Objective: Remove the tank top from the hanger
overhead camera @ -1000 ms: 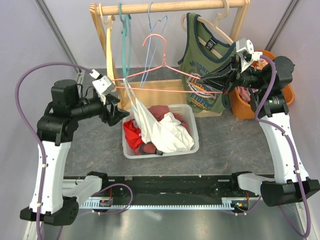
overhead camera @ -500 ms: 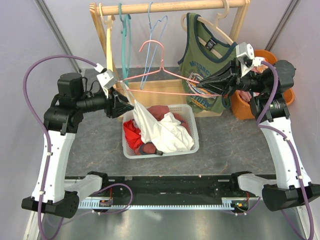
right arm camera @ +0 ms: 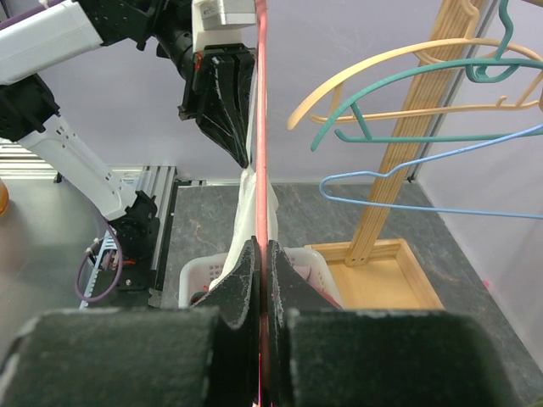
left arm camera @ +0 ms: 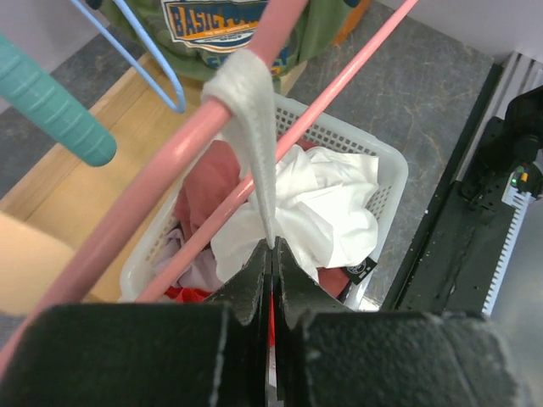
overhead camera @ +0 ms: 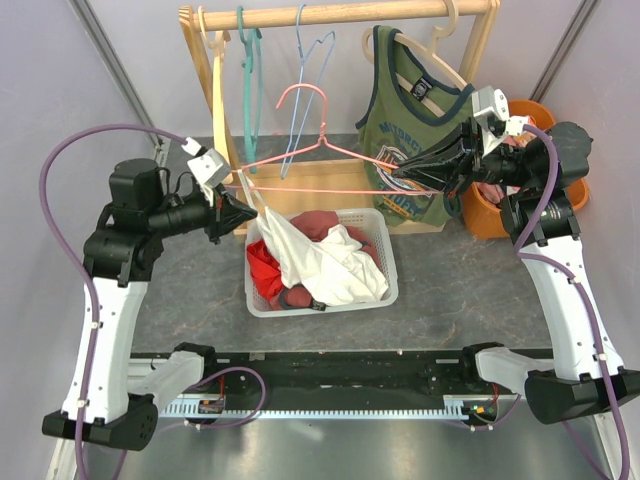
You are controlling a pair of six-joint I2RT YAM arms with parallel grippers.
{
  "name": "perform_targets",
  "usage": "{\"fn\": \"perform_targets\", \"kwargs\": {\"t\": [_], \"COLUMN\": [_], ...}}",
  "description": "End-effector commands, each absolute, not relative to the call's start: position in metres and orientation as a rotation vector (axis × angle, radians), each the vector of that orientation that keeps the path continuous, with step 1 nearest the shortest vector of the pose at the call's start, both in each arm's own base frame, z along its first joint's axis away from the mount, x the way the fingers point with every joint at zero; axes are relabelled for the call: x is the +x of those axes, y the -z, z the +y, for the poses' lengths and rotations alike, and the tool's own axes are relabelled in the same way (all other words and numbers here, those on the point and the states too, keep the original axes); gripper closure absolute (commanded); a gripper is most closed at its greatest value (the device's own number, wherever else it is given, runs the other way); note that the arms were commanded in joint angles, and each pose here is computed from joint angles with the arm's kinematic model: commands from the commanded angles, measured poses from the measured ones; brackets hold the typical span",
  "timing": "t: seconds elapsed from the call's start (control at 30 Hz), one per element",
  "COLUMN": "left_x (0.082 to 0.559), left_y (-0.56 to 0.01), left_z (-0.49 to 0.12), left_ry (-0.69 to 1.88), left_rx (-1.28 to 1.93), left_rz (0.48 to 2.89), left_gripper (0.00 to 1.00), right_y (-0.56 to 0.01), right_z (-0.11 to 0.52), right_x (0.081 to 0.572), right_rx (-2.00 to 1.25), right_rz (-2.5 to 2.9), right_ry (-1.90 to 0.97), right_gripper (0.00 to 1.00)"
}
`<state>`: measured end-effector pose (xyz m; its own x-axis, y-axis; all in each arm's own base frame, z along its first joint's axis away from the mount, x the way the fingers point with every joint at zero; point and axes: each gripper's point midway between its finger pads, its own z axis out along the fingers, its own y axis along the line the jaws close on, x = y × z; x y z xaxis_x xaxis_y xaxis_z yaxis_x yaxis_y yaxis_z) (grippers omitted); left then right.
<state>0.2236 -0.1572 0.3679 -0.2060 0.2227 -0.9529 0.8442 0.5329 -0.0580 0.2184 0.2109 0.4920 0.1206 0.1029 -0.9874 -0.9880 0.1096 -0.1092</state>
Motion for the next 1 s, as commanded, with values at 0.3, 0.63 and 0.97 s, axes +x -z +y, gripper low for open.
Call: {"fn": "perform_targets", "kwargs": {"t": [0.3, 0.63, 0.97], "left_x": [0.227, 0.247, 0.252], "left_y": [-0.416, -0.468, -0.456], "left_z": [-0.106, -0.075, -0.081], "left_ry": [0.381, 0.248, 0.299], "left_rx": [0.769, 0.571, 0.577], "left_rz": [1.676, 1.628, 1.656], "left_gripper": [0.98, 0.98, 0.98], "right_y": [-0.497, -0.5, -0.505], "right_z": [0.209, 0.208, 0.206], "right_x": [0.207, 0.199, 0.19], "right_rx": [-1.153, -1.189, -1.233], "right_rz": [1.023, 1.007, 0.978], "right_ry": [-1.046, -1.057, -1.053], "right_gripper": [1.0, 1.0, 1.0]}}
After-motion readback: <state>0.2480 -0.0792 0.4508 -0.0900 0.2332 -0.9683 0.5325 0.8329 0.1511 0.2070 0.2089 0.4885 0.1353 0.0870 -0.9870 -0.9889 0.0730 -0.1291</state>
